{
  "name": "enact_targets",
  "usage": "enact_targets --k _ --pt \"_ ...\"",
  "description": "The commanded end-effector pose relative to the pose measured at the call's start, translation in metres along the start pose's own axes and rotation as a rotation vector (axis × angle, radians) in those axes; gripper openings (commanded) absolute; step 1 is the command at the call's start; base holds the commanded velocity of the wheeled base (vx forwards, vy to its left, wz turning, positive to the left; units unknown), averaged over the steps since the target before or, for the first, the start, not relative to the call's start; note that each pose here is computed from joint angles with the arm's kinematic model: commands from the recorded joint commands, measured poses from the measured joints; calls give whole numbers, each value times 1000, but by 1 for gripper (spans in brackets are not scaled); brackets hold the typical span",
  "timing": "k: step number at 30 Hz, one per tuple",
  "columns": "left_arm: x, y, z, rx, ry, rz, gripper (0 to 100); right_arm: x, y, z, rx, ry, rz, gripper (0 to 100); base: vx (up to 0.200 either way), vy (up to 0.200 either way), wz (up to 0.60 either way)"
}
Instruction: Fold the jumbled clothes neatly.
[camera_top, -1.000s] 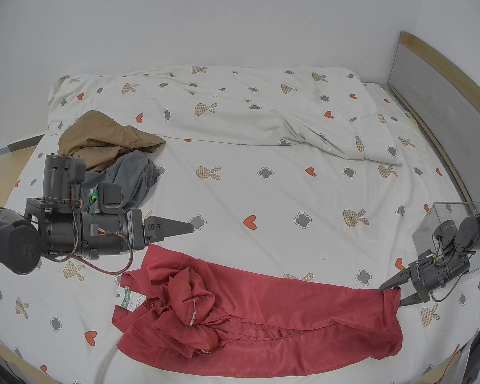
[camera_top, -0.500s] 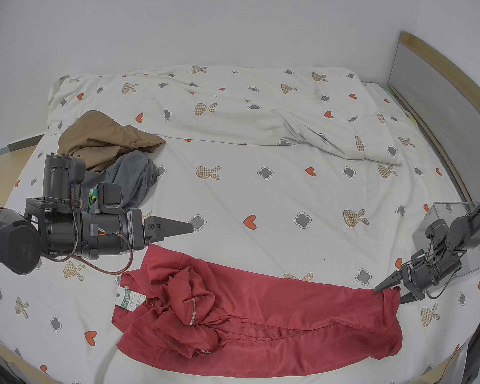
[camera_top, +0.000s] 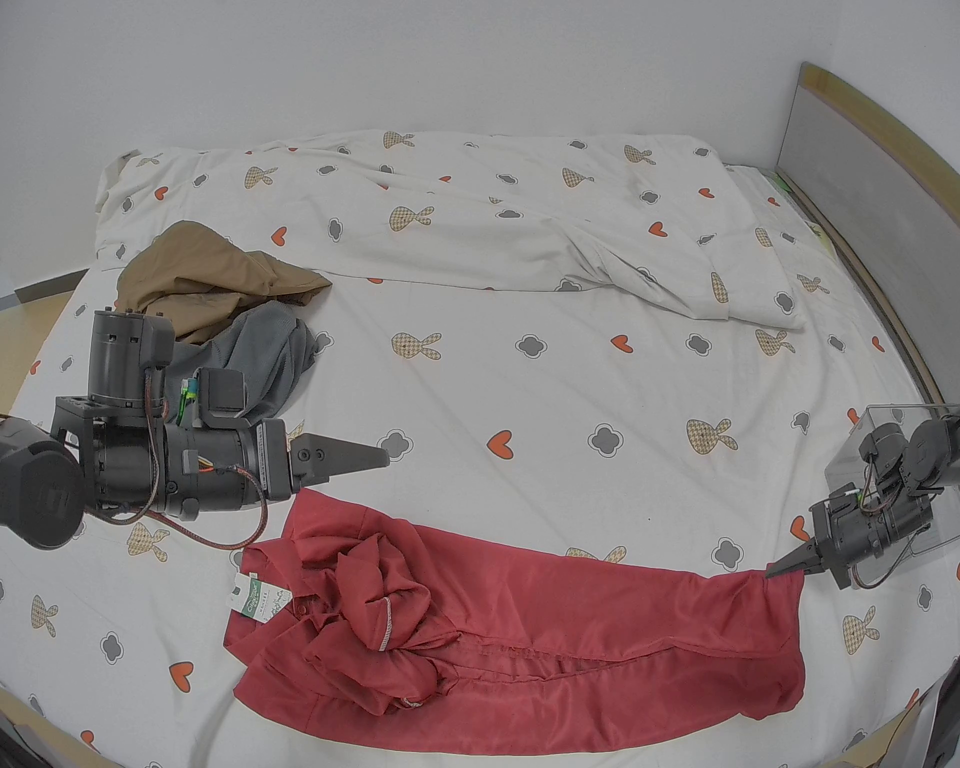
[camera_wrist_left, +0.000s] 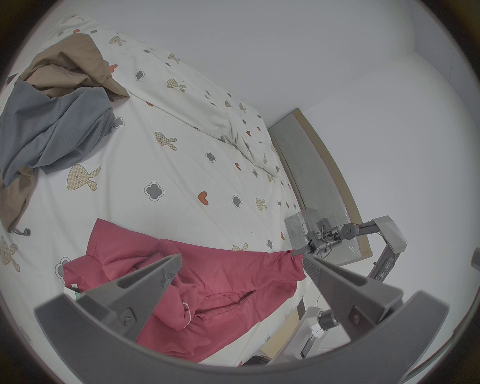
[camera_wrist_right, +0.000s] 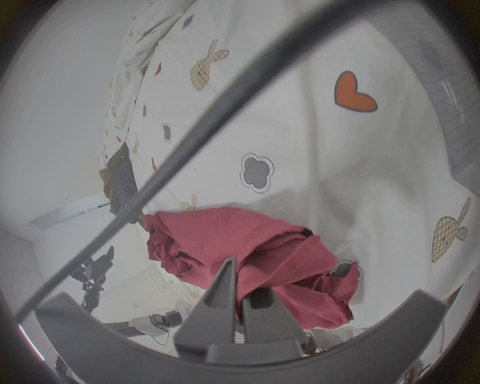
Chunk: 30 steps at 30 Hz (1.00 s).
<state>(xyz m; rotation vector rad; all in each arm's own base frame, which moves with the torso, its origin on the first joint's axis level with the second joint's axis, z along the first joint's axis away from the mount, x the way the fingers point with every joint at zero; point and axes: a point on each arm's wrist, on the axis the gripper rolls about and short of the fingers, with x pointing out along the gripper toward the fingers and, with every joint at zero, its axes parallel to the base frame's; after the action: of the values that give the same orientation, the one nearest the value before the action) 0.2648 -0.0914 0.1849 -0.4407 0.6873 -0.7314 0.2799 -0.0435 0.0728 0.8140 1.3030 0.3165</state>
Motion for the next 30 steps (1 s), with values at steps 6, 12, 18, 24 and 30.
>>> enact_targets --k 6,12,18,24,30 --pt "1 1 0 -1 1 0 100 -13 8 22 49 -70 68 0 0 0 0" --pt "1 1 -1 2 -4 -2 100 -14 2 35 77 -90 76 0 0 0 0" --pt "2 2 -2 0 -1 -1 100 -16 0 38 82 -98 78 0 0 0 0" --pt "2 3 -2 -1 0 0 100 -15 -6 36 98 -85 71 100 0 0 0" --pt "6 5 -2 -6 7 3 100 -8 -10 21 85 -42 58 100 0 0 0"
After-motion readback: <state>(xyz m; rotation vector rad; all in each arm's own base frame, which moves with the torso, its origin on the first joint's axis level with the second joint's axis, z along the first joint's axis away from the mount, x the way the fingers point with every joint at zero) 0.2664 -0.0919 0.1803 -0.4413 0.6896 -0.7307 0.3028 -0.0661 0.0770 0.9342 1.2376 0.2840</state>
